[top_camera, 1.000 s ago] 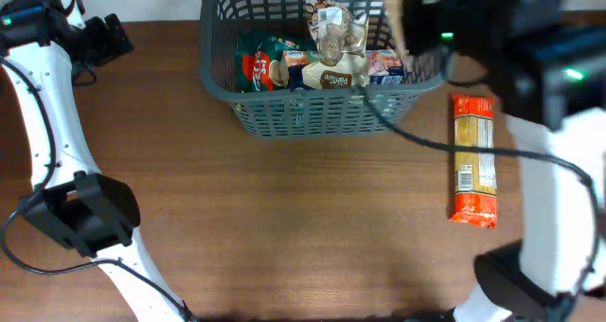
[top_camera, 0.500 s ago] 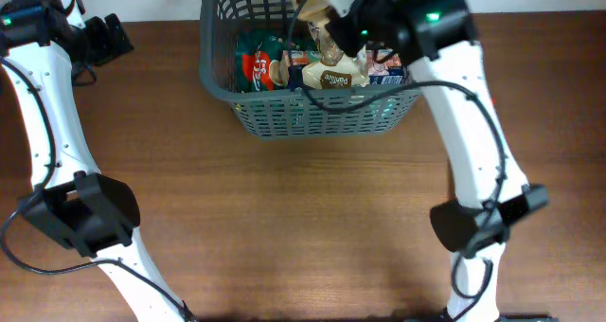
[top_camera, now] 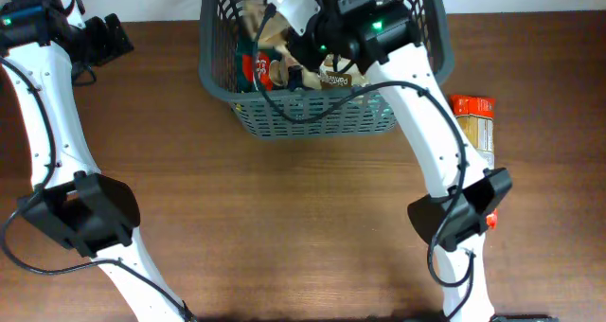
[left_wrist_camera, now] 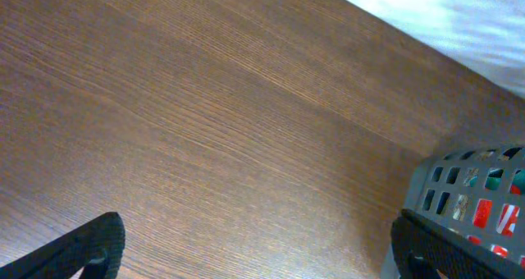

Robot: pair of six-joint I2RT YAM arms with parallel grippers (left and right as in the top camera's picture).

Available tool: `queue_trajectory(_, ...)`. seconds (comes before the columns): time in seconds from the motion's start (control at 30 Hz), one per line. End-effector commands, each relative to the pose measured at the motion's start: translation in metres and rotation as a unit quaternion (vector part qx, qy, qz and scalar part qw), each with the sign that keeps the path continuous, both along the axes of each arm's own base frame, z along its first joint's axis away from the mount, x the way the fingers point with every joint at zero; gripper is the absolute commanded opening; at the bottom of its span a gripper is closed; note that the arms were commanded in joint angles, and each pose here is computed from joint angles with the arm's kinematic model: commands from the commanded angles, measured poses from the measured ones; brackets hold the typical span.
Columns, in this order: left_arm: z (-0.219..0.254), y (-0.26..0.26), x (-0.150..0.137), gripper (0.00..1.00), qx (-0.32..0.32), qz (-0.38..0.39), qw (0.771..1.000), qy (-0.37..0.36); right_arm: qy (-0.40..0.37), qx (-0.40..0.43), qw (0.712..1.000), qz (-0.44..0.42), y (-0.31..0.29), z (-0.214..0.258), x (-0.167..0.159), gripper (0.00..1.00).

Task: Pack container
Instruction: 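Carry the rice bag with right gripper and release it into basket, then move right gripper to the spaghetti pack and grasp it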

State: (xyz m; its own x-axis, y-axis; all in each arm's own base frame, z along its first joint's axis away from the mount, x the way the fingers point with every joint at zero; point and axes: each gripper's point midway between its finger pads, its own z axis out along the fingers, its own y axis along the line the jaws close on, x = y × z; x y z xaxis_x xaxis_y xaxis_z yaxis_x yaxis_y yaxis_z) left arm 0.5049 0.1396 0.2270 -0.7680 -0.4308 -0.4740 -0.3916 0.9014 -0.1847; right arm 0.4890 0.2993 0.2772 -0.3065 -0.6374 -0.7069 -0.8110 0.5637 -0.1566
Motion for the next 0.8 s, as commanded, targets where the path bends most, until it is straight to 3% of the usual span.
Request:
queue_trajectory(0.0,-0.001,0.003,0.000,0.99,0.000,0.008,1.000,0.001,0.028,0.000,1.000,0.004,0.006,-0.015,-0.005,0.20)
queue_trajectory(0.07,-0.001,0.003,0.000,0.99,0.000,0.008,1.000,0.001,0.036,-0.004,0.999,0.006,0.007,-0.017,-0.010,0.30)
queue_trajectory(0.17,-0.001,0.003,0.000,0.99,0.000,0.008,1.000,0.001,0.028,-0.007,1.000,-0.003,0.001,-0.004,-0.015,0.33)
queue_trajectory(0.33,-0.001,0.003,0.000,0.99,0.000,0.008,1.000,0.001,-0.063,-0.021,0.990,-0.124,-0.051,0.076,-0.016,0.42)
queue_trajectory(0.57,-0.001,0.003,0.000,0.99,0.000,0.008,1.000,0.001,-0.194,-0.045,0.942,-0.271,-0.142,0.187,-0.056,0.52)
queue_trajectory(0.77,-0.001,0.003,0.000,0.99,0.000,0.008,1.000,0.001,-0.181,-0.091,0.903,-0.379,-0.213,0.191,-0.079,0.52)
